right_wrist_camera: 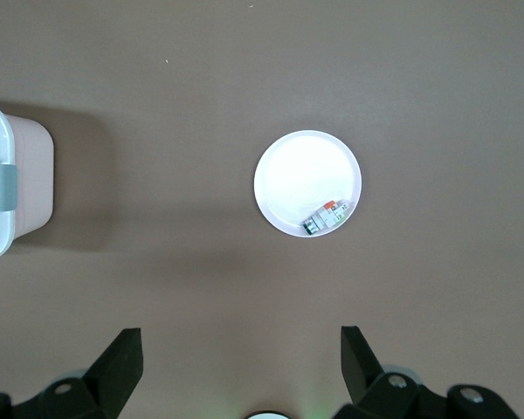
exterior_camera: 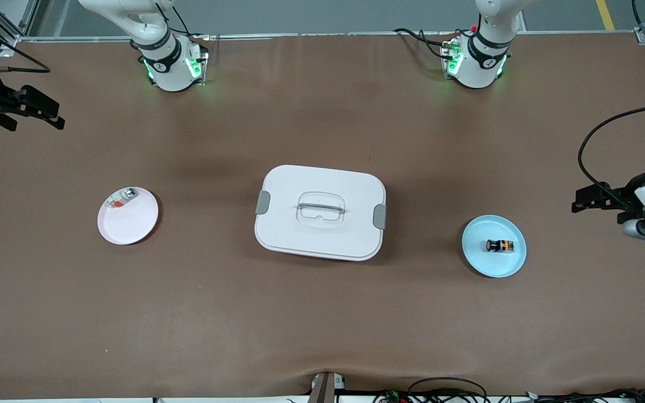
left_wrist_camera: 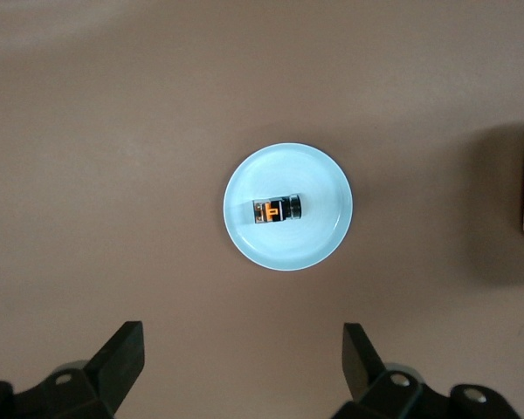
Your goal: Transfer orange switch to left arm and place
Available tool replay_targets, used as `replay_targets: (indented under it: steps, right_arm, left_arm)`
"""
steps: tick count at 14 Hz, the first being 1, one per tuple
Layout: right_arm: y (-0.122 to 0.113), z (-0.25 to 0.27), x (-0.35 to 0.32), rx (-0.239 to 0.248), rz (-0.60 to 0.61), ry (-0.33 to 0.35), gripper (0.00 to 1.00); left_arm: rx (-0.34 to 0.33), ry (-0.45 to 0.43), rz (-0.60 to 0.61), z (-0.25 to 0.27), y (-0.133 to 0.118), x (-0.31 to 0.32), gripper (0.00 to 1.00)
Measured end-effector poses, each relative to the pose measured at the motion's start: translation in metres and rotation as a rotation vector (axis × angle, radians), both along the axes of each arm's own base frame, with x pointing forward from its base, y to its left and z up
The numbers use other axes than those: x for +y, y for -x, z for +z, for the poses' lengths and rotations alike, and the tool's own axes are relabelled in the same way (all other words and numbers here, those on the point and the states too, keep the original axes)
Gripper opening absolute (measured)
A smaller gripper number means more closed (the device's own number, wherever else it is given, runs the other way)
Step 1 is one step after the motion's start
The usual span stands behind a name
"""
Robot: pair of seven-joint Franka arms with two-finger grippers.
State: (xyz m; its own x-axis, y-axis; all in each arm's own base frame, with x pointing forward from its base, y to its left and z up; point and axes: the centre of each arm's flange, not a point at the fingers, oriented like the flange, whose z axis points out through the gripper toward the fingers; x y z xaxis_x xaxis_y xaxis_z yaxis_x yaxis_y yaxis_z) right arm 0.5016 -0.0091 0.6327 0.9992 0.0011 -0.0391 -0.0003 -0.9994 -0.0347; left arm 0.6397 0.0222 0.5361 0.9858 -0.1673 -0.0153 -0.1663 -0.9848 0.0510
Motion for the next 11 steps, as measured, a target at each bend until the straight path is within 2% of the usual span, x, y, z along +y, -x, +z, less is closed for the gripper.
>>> replay_targets:
  steps: [3, 7, 11]
  right_arm:
    - [0.0, 0.0, 0.0, 0.001, -0.001, 0.0, 1.0]
    - [0.0, 0.0, -0.001, 0.001, -0.003, 0.0, 1.0]
    - [0.0, 0.0, -0.002, 0.001, -0.006, 0.0, 1.0]
  left_arm:
    - [-0.008, -0.017, 0.107, 0.019, 0.009, -0.008, 1.0]
    - [-0.034, -0.043, 0.115, 0.043, 0.02, -0.016, 1.0]
    - [-0.019, -0.053, 0.133, 0.058, 0.033, -0.029, 1.0]
